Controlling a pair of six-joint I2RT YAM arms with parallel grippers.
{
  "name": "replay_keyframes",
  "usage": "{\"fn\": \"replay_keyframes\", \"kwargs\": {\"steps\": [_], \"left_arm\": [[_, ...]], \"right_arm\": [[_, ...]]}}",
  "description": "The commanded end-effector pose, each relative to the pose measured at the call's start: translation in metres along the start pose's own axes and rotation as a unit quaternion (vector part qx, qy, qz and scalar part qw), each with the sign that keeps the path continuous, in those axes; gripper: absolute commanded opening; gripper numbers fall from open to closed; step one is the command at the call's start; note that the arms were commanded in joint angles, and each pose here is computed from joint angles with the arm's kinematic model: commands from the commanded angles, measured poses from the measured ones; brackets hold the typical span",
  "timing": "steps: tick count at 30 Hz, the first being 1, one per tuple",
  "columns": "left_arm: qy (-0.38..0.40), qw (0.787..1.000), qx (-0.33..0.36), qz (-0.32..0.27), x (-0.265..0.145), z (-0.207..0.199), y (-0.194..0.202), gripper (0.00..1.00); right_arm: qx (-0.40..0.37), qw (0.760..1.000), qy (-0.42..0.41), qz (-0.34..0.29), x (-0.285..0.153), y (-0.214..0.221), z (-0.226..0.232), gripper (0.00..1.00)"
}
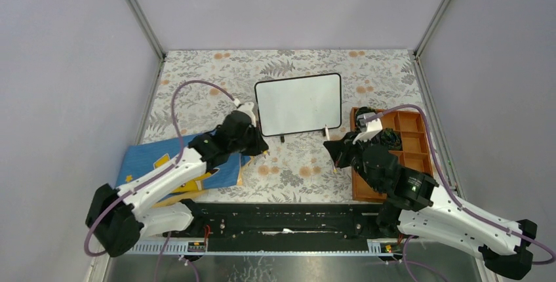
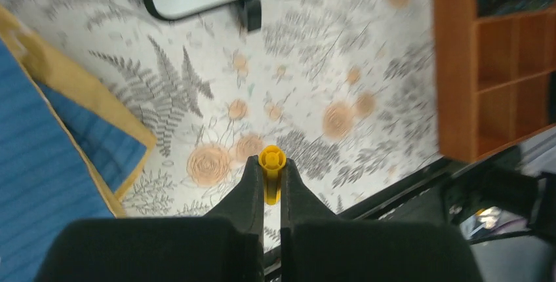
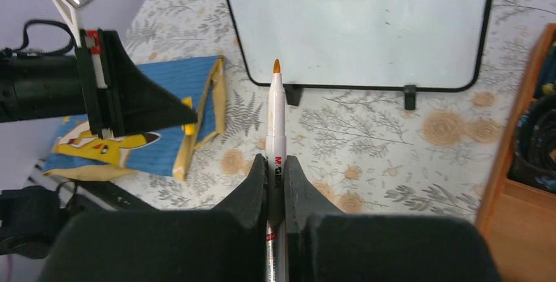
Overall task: Write a sentence on the whiteboard
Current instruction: Place the pen cap at the center of the board.
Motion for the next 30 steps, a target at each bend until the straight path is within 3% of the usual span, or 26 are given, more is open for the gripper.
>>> {"fn": "replay_keyframes", "kwargs": {"steps": [1,11,25,30], "left_arm": [[-0.037,0.995,0.038,0.082,0.017,0.008,0.035,0.00],[-0.093,0.981,0.059,0.159,0.062,0.013,0.073,0.00],[-0.113,0.972,0.068,0.192,0.085,0.020,0.093,0.00],[-0.117,0.972,0.068,0.192,0.086,0.021,0.093,0.15]], "right_arm": [[-0.009,0.999,0.046,-0.020,0.001,0.001,-0.016,0.00],[-0.025,0.998,0.055,-0.008,0.002,0.008,-0.021,0.00],[-0.017,0.998,0.054,-0.010,-0.002,0.009,-0.023,0.00],[-0.018,0.998,0.055,-0.009,-0.001,0.009,-0.023,0.00]]}}
Point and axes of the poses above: each gripper's point midway between its finger pads, its own x axis out along the fingers, its own z axis along the line the jaws close on, y = z × x, the point moved 6 cm from there along -x, back along the fingers, and after that the axes turned 2 degrees about x, right-handed, at the moved point
